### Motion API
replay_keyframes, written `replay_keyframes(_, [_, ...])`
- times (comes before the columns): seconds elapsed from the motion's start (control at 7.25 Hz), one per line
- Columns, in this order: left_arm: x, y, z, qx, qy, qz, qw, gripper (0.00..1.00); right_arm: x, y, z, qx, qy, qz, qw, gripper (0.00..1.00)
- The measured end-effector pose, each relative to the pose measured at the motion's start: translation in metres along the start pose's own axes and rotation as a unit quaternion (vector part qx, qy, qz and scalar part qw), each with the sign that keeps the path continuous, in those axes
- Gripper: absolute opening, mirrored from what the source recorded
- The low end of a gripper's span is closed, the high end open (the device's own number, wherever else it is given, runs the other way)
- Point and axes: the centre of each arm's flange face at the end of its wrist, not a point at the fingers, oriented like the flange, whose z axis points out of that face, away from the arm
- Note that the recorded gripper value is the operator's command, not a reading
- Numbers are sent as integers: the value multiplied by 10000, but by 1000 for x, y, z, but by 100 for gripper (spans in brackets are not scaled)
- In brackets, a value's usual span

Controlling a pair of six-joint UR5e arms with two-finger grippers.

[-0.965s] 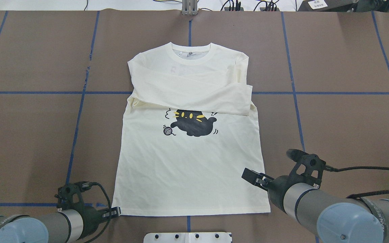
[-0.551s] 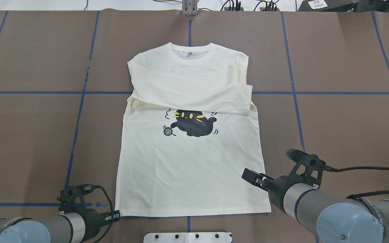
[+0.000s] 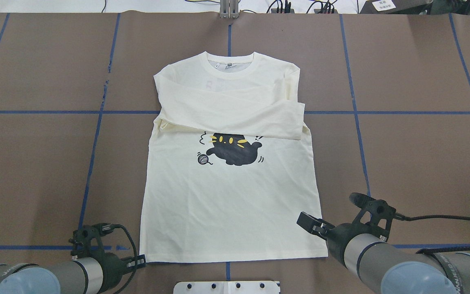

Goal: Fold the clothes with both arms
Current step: 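Position both grippers at the near hem corners and grasp the hem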

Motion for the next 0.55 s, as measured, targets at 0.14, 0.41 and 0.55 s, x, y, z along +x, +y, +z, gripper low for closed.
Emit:
replay_keyframes(0.14, [2, -1, -1, 44, 32, -4, 10000, 0, 15, 14, 1, -1, -60, 93, 9999, 76])
replay_keyframes(0.41, [5, -4, -4, 204, 104, -7, 9997, 0, 52, 36, 9, -14, -47, 170, 9998, 56])
replay_keyframes(0.55, [6, -6, -4, 318, 131, -6, 9994, 0, 65, 44, 17, 20, 27, 159, 9999, 54])
